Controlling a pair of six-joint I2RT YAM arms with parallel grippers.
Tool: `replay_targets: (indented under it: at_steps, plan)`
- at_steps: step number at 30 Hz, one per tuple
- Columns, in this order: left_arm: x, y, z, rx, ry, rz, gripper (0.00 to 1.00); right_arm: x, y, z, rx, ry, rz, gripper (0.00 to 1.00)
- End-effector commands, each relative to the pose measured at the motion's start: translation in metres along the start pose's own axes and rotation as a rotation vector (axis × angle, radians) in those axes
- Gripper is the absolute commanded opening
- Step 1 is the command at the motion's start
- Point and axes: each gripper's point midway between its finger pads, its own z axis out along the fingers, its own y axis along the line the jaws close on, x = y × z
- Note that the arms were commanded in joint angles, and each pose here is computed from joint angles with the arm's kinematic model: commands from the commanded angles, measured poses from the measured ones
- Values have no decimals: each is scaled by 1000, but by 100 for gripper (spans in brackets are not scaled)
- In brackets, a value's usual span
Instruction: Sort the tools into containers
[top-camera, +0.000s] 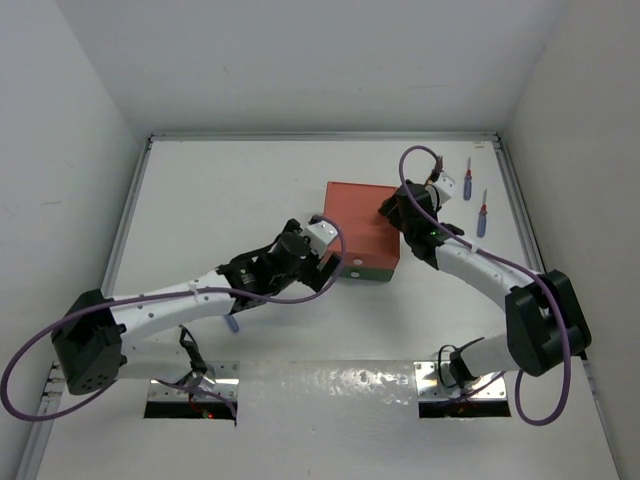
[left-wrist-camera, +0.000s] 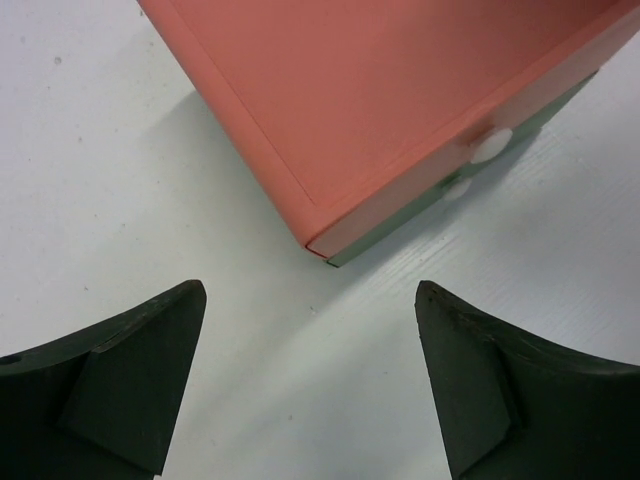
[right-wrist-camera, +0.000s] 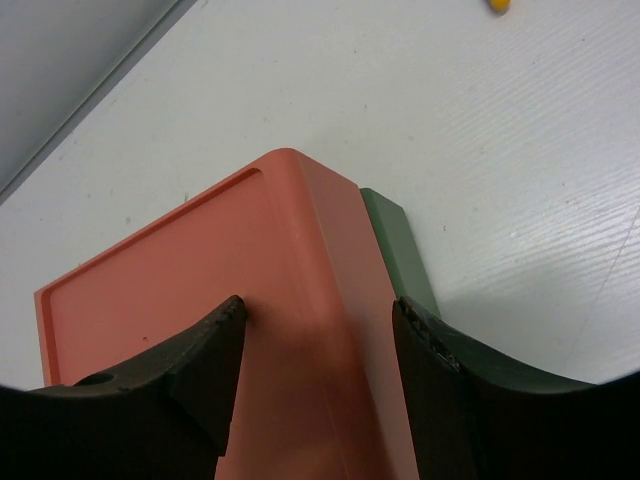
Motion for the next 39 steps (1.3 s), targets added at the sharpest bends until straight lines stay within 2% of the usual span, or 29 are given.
replay_targets:
  at_steps: [1,3,7,14,19,24,26,28,30,34,39]
  plan:
    - [-14,9,9,-33,-33,-41,83,31,-22,-2,64,108,-86,59]
    - [-4,6,22,-37,20,-36,79,34,-21,-3,57,119,-79,58]
    - [-12,7,30,-40,-32,-4,78,39,-24,-4,57,132,-77,57]
    - [-11,66,46,-205,-3,-95,76,44,-24,-7,46,134,-59,56]
    - [-37,70,51,-203,-80,-39,78,53,-18,-8,29,151,-47,55]
    - [-53,67,56,-180,-103,-24,79,55,-14,-7,26,155,-34,55]
    - [-49,80,57,-235,-82,-17,82,55,-13,-6,26,151,-17,54]
    - [-46,101,63,-285,-36,-52,82,56,-10,-6,21,156,0,54]
    - [-51,105,64,-281,-32,-75,81,59,-8,-6,17,167,-2,54]
    - [-50,87,51,-187,-52,-28,79,61,-7,-6,17,169,0,54]
    - [-40,40,28,-49,-82,95,79,62,-8,-5,18,172,-6,54]
